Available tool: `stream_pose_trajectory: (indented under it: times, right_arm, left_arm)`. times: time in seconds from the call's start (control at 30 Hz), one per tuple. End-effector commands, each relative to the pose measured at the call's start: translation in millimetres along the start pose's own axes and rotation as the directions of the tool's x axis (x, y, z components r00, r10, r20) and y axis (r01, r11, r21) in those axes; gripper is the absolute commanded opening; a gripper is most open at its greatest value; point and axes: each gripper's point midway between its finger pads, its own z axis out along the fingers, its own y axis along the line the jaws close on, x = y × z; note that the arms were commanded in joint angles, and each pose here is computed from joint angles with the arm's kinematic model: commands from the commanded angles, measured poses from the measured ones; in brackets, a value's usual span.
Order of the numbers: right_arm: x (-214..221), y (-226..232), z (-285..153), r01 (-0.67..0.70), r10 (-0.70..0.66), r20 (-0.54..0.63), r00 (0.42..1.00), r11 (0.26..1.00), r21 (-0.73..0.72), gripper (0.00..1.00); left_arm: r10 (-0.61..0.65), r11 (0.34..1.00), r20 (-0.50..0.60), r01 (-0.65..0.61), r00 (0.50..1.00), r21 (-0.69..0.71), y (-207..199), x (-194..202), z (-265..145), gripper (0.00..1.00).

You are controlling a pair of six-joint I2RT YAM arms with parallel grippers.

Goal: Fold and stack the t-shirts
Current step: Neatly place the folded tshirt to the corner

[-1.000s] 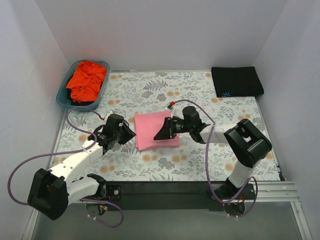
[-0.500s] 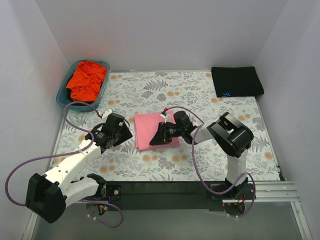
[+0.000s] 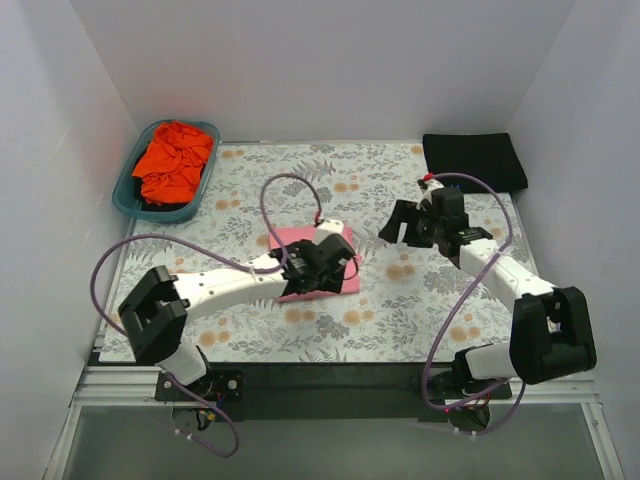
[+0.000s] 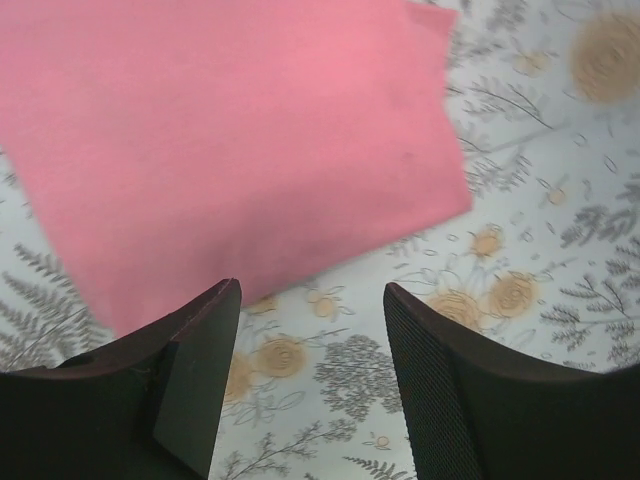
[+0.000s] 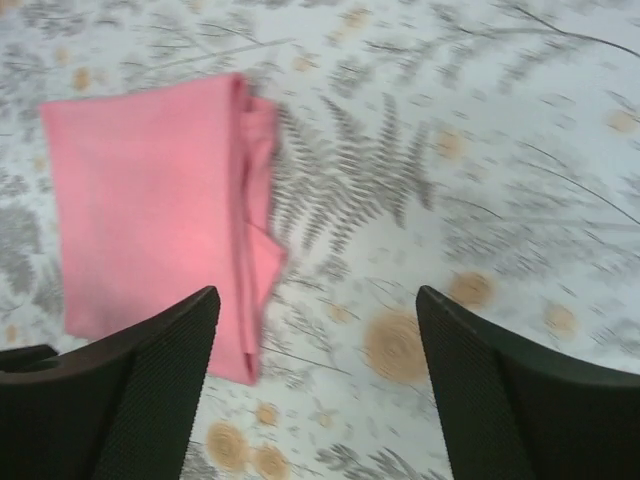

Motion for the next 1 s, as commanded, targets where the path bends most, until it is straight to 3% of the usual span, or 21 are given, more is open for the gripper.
stream_pose_trajectory:
  times: [0.0,0.13,0.27,0.67,0.8,0.9,0.93,0.97]
  right_arm:
    - [34,-59,-35,0.03,-0.006,-0.101,0.995,0.971,0.239,0.89]
    - [47,-80,-52,-0.024,0.052,-0.092,0.994,0.958,0.285,0.92]
    - [61,-82,-56,-0.038,0.069,-0.105,0.992,0.96,0.276,0.92]
    - [69,-69,-44,-0.077,0.097,-0.117,0.988,0.982,0.171,0.91]
    - [73,-55,-36,-0.12,0.128,-0.117,0.985,0.99,0.074,0.91]
    - [74,-48,-29,-0.145,0.147,-0.113,0.983,0.989,0.025,0.91]
    - [77,-49,-27,-0.156,0.158,-0.12,0.98,0.987,0.022,0.91]
    - [75,-47,-25,-0.169,0.169,-0.111,0.979,0.986,0.006,0.91]
  left_arm:
    - [0.222,0.975,0.06,-0.222,0.973,-0.016,-36,-5,4,0.59]
    - [0.326,0.943,0.084,-0.33,0.942,0.038,-79,-8,19,0.61]
    - [0.391,0.917,0.074,-0.395,0.918,0.05,-96,-2,38,0.61]
    - [0.499,0.866,0.034,-0.5,0.866,0.02,-100,24,71,0.61]
    - [0.506,0.862,0.013,-0.506,0.862,-0.012,-90,32,77,0.51]
    - [0.503,0.864,0.023,-0.502,0.864,-0.039,-86,32,79,0.33]
    - [0.501,0.865,0.028,-0.5,0.865,-0.044,-85,31,79,0.21]
    - [0.499,0.866,0.03,-0.497,0.866,-0.052,-83,31,80,0.15]
